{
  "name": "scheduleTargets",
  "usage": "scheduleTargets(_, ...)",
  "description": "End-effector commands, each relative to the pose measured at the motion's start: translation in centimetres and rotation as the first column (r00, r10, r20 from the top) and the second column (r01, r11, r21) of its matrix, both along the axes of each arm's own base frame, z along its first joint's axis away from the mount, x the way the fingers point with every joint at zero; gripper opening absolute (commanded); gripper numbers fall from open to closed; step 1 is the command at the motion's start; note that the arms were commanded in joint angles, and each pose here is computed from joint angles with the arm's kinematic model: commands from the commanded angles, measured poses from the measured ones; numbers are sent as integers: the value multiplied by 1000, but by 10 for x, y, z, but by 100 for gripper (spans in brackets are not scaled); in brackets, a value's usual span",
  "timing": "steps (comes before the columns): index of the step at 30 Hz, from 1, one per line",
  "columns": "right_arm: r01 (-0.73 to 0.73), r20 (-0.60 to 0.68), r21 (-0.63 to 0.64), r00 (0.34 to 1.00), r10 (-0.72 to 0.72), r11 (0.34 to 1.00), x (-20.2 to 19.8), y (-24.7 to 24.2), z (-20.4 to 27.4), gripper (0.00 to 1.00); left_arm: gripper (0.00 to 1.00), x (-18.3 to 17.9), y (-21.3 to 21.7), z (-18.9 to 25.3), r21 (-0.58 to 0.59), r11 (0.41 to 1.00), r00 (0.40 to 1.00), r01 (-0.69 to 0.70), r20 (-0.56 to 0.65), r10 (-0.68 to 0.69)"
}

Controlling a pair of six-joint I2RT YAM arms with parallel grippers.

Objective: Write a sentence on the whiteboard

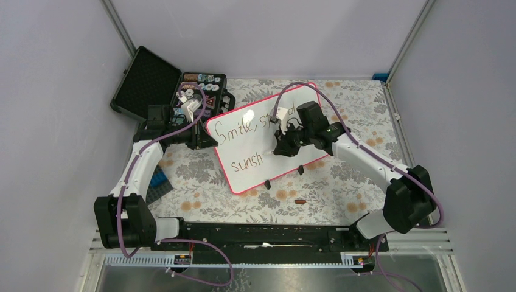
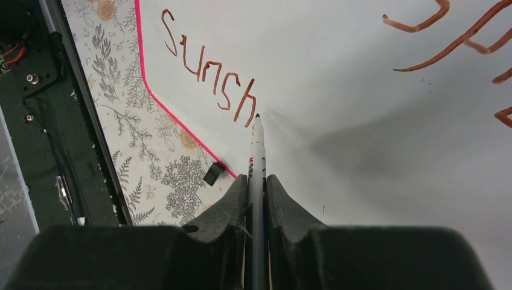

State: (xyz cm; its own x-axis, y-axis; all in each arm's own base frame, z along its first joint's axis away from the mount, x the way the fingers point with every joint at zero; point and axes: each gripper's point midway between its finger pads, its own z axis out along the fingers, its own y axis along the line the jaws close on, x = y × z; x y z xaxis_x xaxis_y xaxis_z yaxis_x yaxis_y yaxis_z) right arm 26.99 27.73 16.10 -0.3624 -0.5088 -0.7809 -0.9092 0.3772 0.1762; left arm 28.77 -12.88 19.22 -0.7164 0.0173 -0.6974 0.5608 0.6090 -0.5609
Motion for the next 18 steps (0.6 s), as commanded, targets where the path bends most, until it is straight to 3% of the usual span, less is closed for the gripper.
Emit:
scheduleTargets(1,13,49,35,999,-15,999,16,8,16,0,0,10,2,7,56,998,995,8,94,-13)
scheduleTargets(18,62,65,5,996,-62,998,26,-4,12,0,0,10,2,6,57,998,996,5,91,-11)
